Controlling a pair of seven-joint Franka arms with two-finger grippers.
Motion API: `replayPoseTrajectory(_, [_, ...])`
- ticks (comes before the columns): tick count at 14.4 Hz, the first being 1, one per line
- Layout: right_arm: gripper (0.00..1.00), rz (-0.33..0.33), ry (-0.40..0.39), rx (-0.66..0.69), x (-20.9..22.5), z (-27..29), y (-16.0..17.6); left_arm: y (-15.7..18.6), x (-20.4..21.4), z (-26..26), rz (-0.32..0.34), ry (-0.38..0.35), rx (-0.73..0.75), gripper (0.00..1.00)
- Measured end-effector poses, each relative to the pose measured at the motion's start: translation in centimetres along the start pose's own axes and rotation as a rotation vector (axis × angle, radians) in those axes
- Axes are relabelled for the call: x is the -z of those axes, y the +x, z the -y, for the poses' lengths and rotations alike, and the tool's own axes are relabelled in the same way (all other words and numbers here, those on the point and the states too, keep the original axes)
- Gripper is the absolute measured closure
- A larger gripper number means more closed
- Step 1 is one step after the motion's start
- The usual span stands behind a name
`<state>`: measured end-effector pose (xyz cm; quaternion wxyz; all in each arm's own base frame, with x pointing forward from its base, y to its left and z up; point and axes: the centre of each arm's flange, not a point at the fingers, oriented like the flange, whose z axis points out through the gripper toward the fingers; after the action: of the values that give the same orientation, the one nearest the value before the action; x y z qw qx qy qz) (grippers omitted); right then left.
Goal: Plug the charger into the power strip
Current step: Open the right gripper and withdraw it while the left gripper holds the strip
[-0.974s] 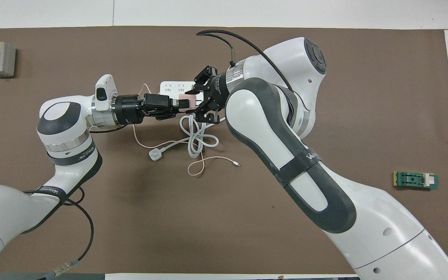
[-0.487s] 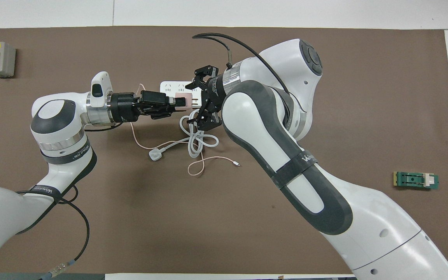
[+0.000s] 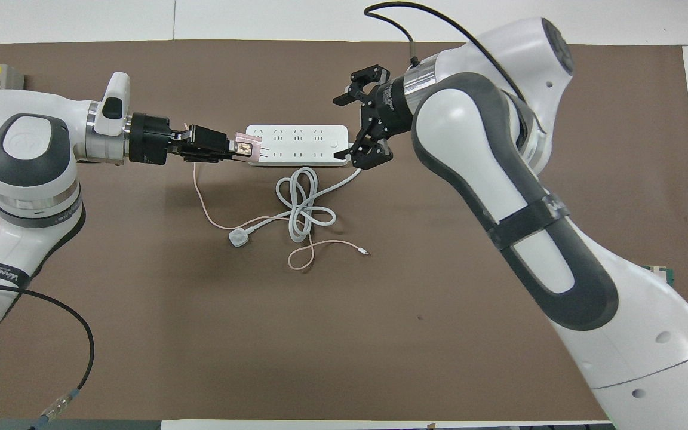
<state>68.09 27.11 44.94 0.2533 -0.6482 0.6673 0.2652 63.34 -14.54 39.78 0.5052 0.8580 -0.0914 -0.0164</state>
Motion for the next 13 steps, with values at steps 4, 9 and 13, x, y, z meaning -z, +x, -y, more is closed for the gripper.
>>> replayPoseTrajectory(4, [0.00, -0.111, 0.041, 0.104, 4.8, 0.5, 0.6, 1.2, 1.0, -1.6, 0.096, 0.245, -0.167, 0.70])
replayPoseTrajectory(9, [0.00, -0.279, -0.026, 0.440, 10.7, -0.6, 1.7, 2.4, -3.4, -2.8, 0.247, 0.547, -0.569, 0.70])
replayPoseTrajectory(13, [0.00, -0.414, -0.184, 0.818, 14.1, -1.2, 4.5, 3.6, -5.3, -4.7, 0.392, 0.704, -0.869, 0.70])
